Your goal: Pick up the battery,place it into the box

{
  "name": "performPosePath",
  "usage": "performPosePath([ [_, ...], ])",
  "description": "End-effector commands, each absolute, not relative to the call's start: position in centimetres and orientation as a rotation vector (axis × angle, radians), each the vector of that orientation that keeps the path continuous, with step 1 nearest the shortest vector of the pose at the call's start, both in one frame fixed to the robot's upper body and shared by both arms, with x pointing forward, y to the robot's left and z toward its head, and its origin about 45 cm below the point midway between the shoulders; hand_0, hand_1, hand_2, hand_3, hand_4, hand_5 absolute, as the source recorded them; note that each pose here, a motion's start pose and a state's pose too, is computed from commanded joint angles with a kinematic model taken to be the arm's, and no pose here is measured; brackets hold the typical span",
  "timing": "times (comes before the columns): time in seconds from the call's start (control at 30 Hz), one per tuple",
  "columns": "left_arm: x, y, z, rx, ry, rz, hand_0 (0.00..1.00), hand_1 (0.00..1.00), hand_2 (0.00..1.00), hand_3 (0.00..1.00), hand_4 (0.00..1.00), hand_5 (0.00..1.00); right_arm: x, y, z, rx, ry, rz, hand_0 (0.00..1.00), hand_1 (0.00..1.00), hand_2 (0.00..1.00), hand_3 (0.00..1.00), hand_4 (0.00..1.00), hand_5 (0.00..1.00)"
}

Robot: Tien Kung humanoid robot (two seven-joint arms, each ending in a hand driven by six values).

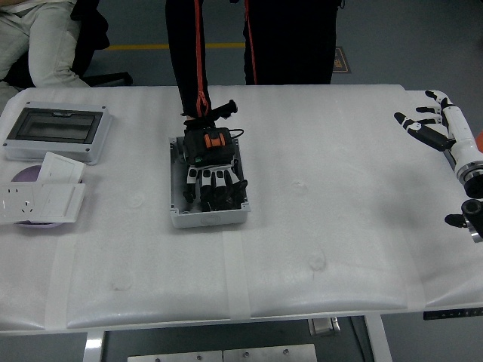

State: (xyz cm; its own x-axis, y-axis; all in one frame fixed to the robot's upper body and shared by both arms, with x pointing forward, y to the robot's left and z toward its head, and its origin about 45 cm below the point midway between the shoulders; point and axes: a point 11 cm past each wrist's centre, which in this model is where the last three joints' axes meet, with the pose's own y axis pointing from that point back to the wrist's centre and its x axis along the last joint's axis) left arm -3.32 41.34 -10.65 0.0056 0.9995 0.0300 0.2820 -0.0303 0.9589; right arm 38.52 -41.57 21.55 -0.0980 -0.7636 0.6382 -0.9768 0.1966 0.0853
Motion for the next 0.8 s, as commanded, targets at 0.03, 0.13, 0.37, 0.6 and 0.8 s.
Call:
performPosePath([
  [0.03,-3.32,41.33,-10.66,1.441,1.401,1.082,0.380,0.583,0.452,0.434,0.732,0.459,38.51,-41.57,21.56,1.618,-1.918,0.492,0.888,0.668,0.807,0.928,0.903,0.544],
  [0.13,-3.33,41.26,-10.69,1.438,1.402,1.083,0.380,0.583,0.457,0.435,0.732,0.458,38.51,-41.62,21.65,1.617,-1.927,0.491,0.886,0.667,0.806,0.928,0.902,0.547],
  [0.37,-3.36,41.33,-10.68,1.437,1.404,1.092,0.380,0.584,0.459,0.437,0.733,0.454,38.45,-42.06,21.94,1.609,-1.952,0.485,0.884,0.667,0.809,0.927,0.900,0.554],
  [0.6,-3.42,41.25,-10.71,1.435,1.407,1.093,0.378,0.584,0.469,0.438,0.735,0.450,38.32,-42.35,22.10,1.642,-2.011,0.440,0.883,0.666,0.810,0.927,0.898,0.553],
  [0.8,-3.53,41.10,-10.75,1.434,1.410,1.090,0.379,0.586,0.473,0.439,0.735,0.449,38.30,-41.84,22.06,1.730,-2.098,0.360,0.882,0.666,0.812,0.927,0.898,0.554],
])
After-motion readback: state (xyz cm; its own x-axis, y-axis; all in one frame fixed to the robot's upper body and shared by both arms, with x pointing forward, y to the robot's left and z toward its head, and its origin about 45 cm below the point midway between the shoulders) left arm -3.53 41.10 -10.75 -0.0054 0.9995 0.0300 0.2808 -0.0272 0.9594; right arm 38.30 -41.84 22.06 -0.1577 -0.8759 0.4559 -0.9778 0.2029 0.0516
